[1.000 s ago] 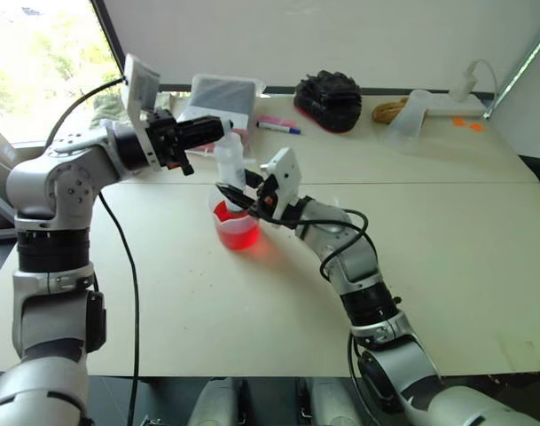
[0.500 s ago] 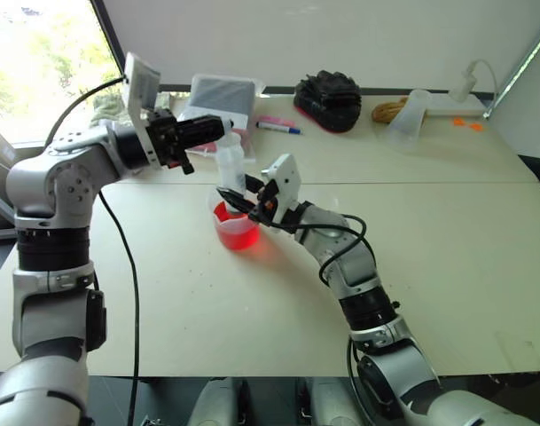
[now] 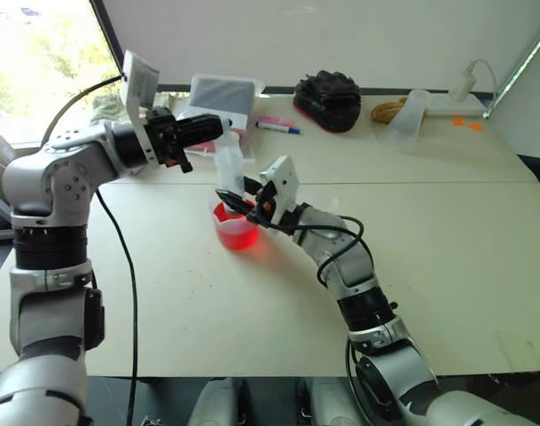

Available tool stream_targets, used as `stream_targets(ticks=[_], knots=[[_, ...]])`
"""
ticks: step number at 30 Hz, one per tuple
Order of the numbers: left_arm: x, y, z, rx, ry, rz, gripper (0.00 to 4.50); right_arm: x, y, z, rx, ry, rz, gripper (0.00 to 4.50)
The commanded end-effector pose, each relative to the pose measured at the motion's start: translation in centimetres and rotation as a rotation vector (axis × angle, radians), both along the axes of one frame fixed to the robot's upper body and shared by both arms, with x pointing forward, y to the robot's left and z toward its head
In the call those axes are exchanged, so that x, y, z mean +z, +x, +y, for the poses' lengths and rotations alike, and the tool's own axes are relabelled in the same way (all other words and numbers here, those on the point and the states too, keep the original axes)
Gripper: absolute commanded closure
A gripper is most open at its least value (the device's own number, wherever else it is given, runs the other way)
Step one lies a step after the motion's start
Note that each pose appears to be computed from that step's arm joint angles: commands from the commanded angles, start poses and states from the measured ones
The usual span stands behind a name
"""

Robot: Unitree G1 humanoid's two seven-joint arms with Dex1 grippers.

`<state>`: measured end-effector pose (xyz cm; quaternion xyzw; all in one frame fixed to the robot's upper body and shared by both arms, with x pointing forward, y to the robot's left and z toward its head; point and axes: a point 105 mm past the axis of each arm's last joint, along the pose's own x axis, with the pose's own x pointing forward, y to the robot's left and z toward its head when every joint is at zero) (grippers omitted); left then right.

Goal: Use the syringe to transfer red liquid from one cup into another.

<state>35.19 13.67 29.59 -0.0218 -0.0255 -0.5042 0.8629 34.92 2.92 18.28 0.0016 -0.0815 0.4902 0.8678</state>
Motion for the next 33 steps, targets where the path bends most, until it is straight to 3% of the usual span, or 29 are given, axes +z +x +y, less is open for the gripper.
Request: stream_targets(ticks=[1,3,4,12,26,33], knots=[[3.4,-1.3,-0.1,-0.021,-0.018,-0.131,4.47,-0.9,-1.4,2.0,0.089,-0.041,0.003,3.06],[3.0,-1.5,-0.1,-0.026,-0.012,-0.126,4.47,-0.7,-1.4,2.0,0.089,-0.043,-0.008,3.06],[2.9,-1.5,0.0,-0.025,-0.011,-0.126,3.77,-0.6,-1.4,2.0,0.089,-0.045,-0.013,3.06],[2.3,-1.4,0.3,0.004,0.012,-0.139,1.41,0.1,-1.4,1.9,0.089,-0.045,-0.038,3.06],[2.2,-1.5,2.9,0.069,0.035,-0.132,1.41,1.8,-0.4,0.4,0.037,-0.026,-0.071,3.06],[1.0,-2.1,5.6,0.143,0.069,-0.088,1.41,2.6,-0.4,-0.1,0.022,-0.006,-0.078,3.06]])
